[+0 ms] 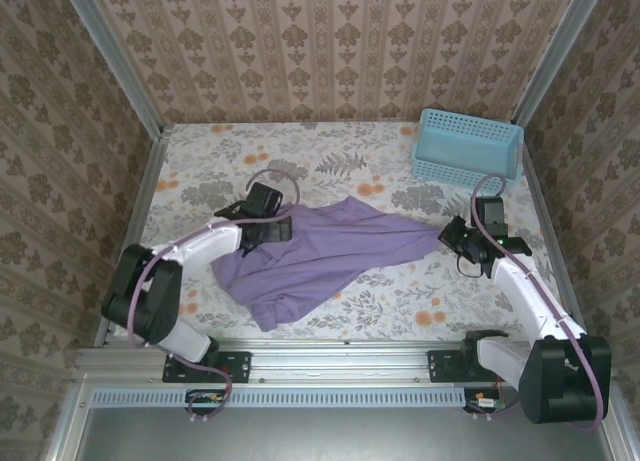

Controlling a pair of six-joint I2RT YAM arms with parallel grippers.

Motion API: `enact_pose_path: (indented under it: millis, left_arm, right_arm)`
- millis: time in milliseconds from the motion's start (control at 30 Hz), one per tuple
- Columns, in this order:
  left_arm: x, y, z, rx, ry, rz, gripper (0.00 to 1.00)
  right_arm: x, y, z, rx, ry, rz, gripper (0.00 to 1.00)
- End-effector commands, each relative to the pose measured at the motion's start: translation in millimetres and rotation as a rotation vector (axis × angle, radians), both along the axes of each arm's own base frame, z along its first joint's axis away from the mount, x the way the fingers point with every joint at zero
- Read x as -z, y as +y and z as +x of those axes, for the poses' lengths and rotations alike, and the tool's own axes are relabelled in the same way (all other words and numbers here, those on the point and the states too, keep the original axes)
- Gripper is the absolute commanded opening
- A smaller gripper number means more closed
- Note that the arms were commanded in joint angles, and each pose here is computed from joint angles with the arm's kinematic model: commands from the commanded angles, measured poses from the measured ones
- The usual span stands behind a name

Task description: Fold the inside-out t-shirt

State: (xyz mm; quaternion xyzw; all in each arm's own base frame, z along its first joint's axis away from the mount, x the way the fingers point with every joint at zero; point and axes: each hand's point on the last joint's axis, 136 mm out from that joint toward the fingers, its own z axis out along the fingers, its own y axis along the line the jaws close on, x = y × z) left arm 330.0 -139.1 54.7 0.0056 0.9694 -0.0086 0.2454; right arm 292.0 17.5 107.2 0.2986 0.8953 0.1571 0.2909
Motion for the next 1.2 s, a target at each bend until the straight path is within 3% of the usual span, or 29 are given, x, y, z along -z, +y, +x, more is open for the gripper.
enact_pose_path:
  millis: [0,67,167,200,267,400,500,567,667,767,833,933,1000,1100,1167]
  left_arm:
    - [7,-9,0,-0.01,0.088,-0.033,0.86]
    - [8,-15,3,-0.012,0.099,-0.058,0.67]
    - [-11,-13,8,-0.029,0.063,-0.095,0.21]
    - [-26,-7,9,-0.041,0.039,-0.093,0.1]
    - [-65,11,10,-0.08,-0.038,-0.036,0.0]
    - [-185,61,-1,-0.186,-0.312,0.066,0.0]
    - [-255,69,-19,-0.172,-0.522,-0.025,0.0]
    - [-275,57,-30,-0.113,-0.575,-0.082,0.0]
    - [-266,17,-40,0.017,-0.558,-0.149,0.0]
    - [-231,-43,-51,0.16,-0.472,-0.237,0.02]
    - [-201,-91,-64,0.256,-0.396,-0.298,0.08]
    - [-156,-164,-93,0.415,-0.266,-0.406,0.28]
    - [-133,-194,-113,0.496,-0.195,-0.426,0.4]
    - [-121,-201,-129,0.541,-0.183,-0.412,0.57]
    - [-122,-183,-123,0.501,-0.207,-0.376,0.68]
  right_arm:
    - [5,5,-2,-0.025,0.002,-0.022,0.0]
    - [6,11,2,-0.039,0.003,-0.017,0.0]
    - [1,27,10,-0.083,-0.01,-0.021,0.0]
    - [-3,36,15,-0.107,-0.018,-0.028,0.0]
    - [-8,57,24,-0.166,-0.026,-0.049,0.0]
    - [-22,107,46,-0.277,-0.059,-0.04,0.0]
    - [-31,135,61,-0.321,-0.086,-0.025,0.0]
    - [-21,145,71,-0.335,-0.066,-0.025,0.0]
    - [-10,150,80,-0.336,-0.037,-0.027,0.0]
    - [3,145,81,-0.336,0.0,-0.033,0.12]
    - [10,135,76,-0.324,0.023,-0.043,0.25]
    - [11,113,64,-0.279,0.019,-0.041,0.48]
    - [7,102,55,-0.259,0.004,-0.039,0.55]
    - [-7,100,42,-0.267,-0.047,-0.034,0.6]
    - [-13,110,37,-0.297,-0.076,-0.01,0.63]
